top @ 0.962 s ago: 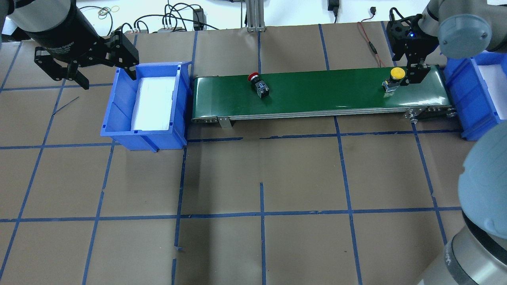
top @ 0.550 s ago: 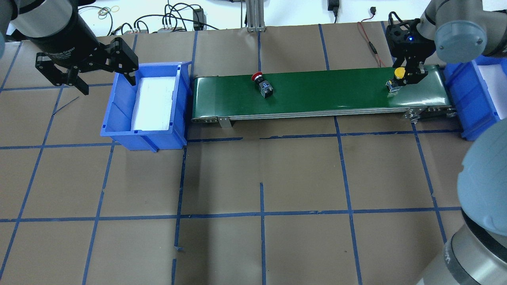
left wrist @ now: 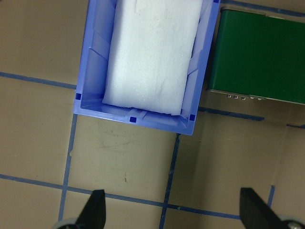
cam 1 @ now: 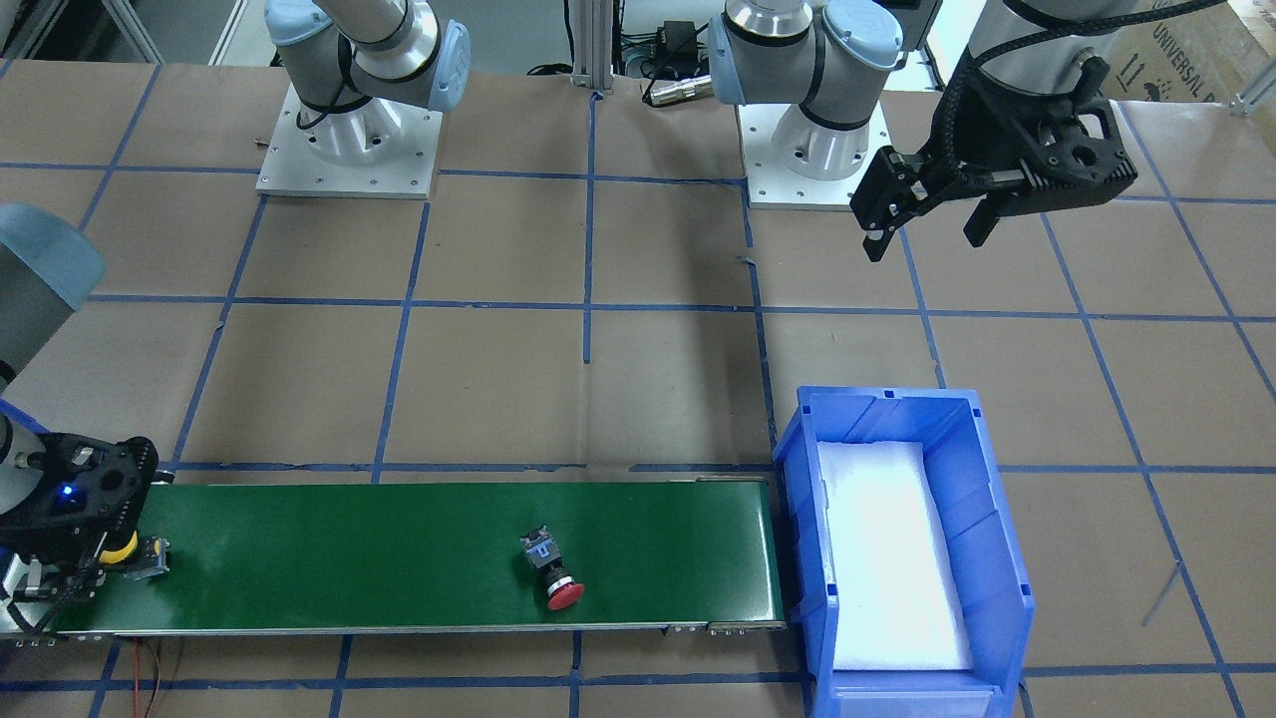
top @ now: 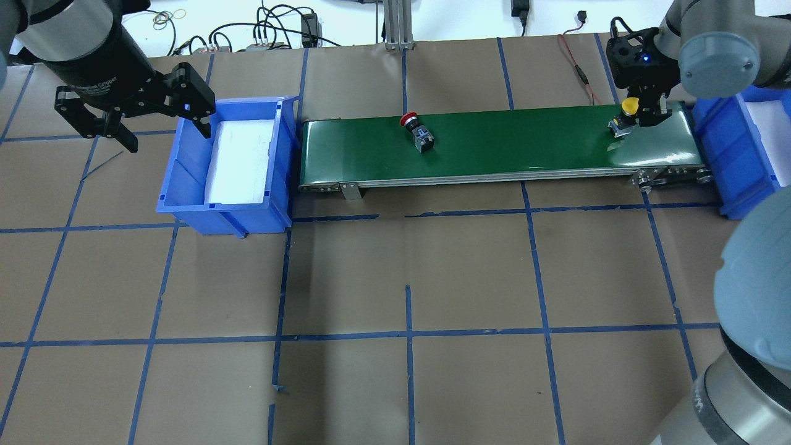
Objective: Transport two buttons from left to right
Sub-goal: 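Close the right gripper on the yellow button and lift it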
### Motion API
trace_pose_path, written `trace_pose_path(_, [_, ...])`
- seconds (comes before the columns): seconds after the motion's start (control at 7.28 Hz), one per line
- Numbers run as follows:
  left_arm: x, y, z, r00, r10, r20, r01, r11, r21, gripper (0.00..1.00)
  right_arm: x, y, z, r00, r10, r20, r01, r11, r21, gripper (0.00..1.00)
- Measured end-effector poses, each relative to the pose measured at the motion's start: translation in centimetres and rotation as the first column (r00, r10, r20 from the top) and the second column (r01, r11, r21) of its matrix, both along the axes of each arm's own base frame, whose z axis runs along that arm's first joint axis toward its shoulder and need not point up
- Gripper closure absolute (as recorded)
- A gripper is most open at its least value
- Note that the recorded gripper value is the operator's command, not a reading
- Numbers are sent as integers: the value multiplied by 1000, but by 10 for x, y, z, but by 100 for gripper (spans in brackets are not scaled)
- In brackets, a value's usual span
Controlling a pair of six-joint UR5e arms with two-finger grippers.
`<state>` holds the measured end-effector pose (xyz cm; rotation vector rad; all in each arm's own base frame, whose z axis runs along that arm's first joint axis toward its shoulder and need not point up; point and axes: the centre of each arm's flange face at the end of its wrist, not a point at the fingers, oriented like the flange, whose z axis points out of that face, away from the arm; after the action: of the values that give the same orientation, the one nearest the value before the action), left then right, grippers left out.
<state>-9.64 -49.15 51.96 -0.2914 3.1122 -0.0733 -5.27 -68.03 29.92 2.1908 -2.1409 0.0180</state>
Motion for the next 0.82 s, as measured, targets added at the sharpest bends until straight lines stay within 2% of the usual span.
trace_pose_path(0.14, [0, 0, 0, 1000, 0, -1, 0, 1000, 0, 0, -2, 0, 19, 1000, -9, -11, 9, 1000, -30, 85])
trace_pose_path(0.41, [-1, 0, 2, 1000, -1, -8, 1, 1000, -6, 0, -27, 12, 75, 995, -74, -66, 67, 992, -109, 86])
trace_pose_path(0.69, [0, -1, 2, 1000, 0, -11, 0, 1000, -7, 0, -102, 31, 103, 984, -157, -90, 143, 979, -144, 87])
trace_pose_path(0.82, [0, -1, 1, 1000, 1, -12, -1, 1000, -5, 0, -140, 42, 108, 981, -172, -88, 158, 976, -152, 87])
